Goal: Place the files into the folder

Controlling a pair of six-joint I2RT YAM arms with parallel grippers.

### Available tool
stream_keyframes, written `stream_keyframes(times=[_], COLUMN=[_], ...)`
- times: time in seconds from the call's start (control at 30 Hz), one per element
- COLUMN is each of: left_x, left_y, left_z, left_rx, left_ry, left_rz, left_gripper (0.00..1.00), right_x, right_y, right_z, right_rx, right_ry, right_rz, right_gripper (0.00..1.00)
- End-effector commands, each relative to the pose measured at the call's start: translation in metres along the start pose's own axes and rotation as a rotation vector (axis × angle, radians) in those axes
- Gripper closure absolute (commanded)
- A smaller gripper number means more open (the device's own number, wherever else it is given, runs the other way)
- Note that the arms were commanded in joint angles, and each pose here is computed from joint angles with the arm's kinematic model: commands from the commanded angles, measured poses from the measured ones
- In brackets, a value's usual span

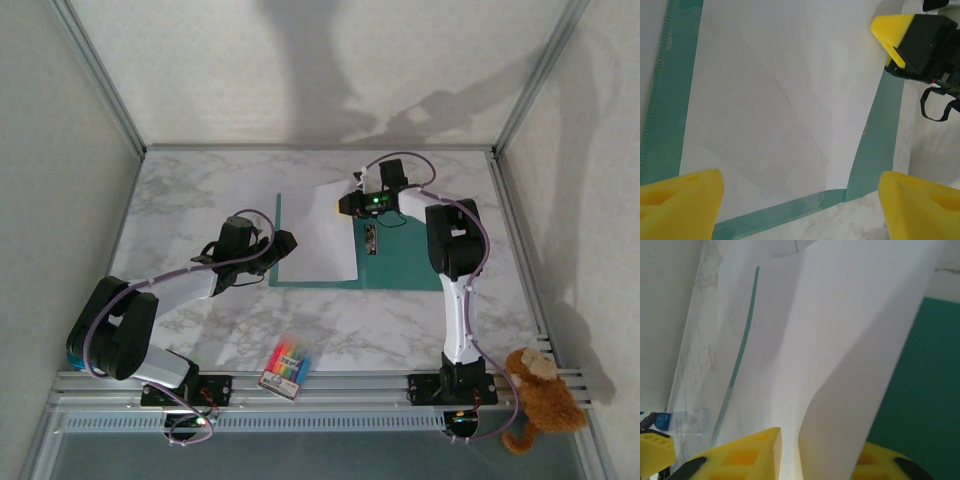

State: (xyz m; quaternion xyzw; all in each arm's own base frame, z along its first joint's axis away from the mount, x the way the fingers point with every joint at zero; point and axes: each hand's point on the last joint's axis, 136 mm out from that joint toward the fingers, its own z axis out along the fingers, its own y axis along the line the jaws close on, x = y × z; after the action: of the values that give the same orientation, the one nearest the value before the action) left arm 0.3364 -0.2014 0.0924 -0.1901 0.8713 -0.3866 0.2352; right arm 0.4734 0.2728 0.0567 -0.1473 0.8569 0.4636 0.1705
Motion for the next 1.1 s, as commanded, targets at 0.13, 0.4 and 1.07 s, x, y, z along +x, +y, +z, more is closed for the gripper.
stream_keyframes(times=[0.13,0.4,1.07], left_x=[0.002,0.003,0.002], left_y=[0.006,0.007,0.011], left_z=[0.0,0.0,-0.008], left_rx=[-0.015,-0.02,-0.022], left_ry=[0.011,0.016,-0.002], left_rz=[0.008,0.007,-0.001], left_gripper=[0.19,0.18,0.18], right_x=[-0.001,-0.011,-0.021], right_y=[-0.002,0.0,0.005], right_z=[0.003,-0.004,-0.019], right_rx=[-0.014,0.024,0.014], right_ry=[0.026,-0.026,-0.12], right_rz=[0.011,-0.018,-0.004], right_gripper=[0.86,0.96,1.0])
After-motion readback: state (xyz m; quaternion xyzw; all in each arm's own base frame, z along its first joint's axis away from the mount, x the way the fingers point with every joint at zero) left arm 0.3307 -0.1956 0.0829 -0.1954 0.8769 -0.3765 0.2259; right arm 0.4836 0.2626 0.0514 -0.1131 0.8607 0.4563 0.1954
